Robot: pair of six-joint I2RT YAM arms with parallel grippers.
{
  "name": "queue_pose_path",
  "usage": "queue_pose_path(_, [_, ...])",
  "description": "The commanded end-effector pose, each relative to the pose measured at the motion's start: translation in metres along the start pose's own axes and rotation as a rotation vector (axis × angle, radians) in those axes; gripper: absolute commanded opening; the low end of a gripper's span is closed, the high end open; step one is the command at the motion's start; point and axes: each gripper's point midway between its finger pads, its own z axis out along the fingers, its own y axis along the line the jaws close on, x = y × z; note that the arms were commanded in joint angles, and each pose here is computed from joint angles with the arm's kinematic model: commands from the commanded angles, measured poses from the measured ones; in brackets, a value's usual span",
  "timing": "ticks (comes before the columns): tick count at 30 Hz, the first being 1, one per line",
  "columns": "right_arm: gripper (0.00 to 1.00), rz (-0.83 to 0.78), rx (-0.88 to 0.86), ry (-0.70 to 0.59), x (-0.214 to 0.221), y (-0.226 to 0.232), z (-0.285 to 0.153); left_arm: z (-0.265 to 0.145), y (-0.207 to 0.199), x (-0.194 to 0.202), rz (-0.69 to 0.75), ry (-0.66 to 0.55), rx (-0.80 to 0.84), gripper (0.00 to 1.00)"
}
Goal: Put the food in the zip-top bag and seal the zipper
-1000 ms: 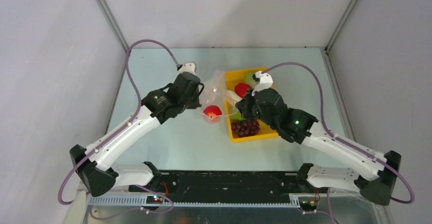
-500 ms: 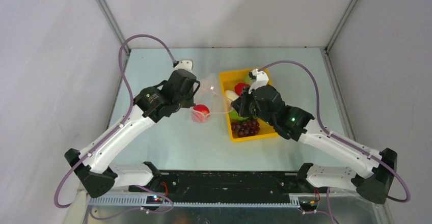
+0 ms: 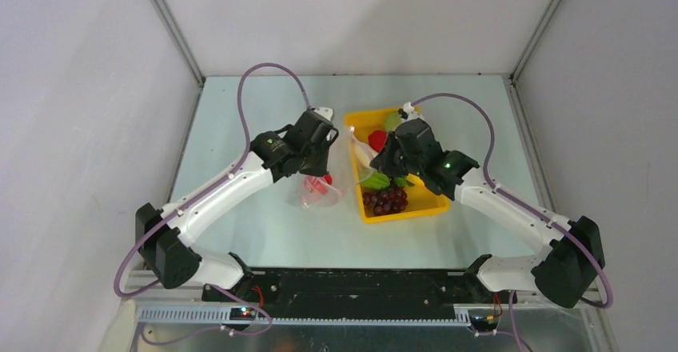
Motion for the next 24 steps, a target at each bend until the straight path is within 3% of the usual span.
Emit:
queue_pose_path(1, [0.00, 0.034, -0.015, 0.015, -0.003, 0.002, 0.000, -0.014, -0.005, -0.017, -0.011, -0.090, 0.055, 0.25])
queue_pose_path(8, [0.00, 0.008, -0.039, 0.010, -0.005, 0.005, -0.002, -0.010, -0.005, -0.007, -0.002, -0.051, 0.056, 0.34])
queue_pose_path(15, [0.00, -0.007, -0.050, 0.028, -0.002, 0.005, -0.002, -0.032, -0.017, -0.015, -0.013, -0.130, 0.165, 0.42])
queue_pose_path(24, [0.00, -0.036, -0.064, 0.038, 0.002, 0.009, -0.003, -0.044, 0.000, -0.010, -0.022, -0.147, 0.113, 0.44])
